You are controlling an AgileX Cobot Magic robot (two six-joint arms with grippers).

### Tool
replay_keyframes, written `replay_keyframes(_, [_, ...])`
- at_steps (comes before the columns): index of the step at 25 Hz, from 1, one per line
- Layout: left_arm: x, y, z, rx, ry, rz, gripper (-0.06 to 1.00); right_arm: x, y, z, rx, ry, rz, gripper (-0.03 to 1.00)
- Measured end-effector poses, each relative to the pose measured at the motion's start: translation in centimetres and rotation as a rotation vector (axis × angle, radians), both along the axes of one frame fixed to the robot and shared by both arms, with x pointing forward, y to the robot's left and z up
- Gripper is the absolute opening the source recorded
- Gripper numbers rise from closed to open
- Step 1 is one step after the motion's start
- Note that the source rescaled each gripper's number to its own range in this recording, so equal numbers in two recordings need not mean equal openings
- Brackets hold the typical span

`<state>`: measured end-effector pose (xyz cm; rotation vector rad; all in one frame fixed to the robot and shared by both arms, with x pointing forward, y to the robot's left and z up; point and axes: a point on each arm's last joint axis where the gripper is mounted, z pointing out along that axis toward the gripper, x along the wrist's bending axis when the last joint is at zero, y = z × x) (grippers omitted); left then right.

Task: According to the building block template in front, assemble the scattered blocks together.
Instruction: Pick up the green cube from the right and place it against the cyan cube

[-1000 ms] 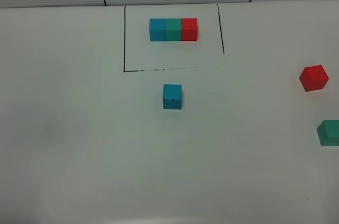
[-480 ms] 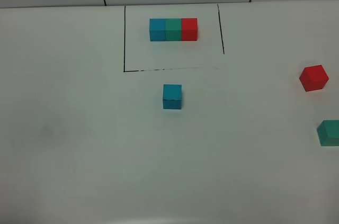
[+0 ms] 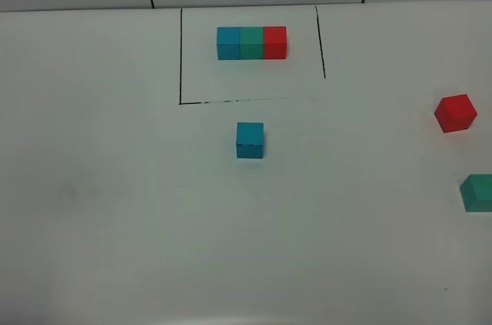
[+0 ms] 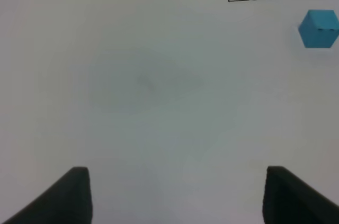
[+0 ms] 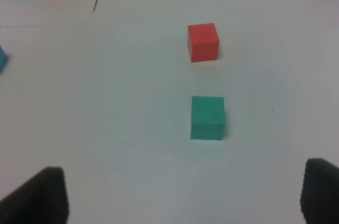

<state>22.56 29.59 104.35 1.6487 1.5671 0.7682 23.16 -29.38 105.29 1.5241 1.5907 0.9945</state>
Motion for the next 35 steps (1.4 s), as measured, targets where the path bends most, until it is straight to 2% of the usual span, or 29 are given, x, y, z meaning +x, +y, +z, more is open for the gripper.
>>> replay_keyframes(15, [0.0,0.0,0.0,0.000,0.003,0.000,0.63,0.0,0.0,0.0,0.000,0.001,0.000,0.92])
replay_keyframes(21, [0.0,0.0,0.0,0.000,0.003,0.000,0.63,0.3,-0.3,0.2,-0.031,0.024,-0.020,0.92])
replay_keyframes(28, [0.0,0.0,0.0,0.000,0.003,0.000,0.63,5.4,-0.3,1.9,-0.027,0.234,-0.026,0.92])
replay_keyframes(32, [0.0,0.0,0.0,0.000,0.003,0.000,0.63,11.2,-0.4,2.8,-0.028,0.383,-0.038,0.92])
replay_keyframes(35, [0.0,0.0,0.0,0.000,0.003,0.000,0.63,16.4,-0.4,2.0,-0.031,0.512,-0.037,0.92])
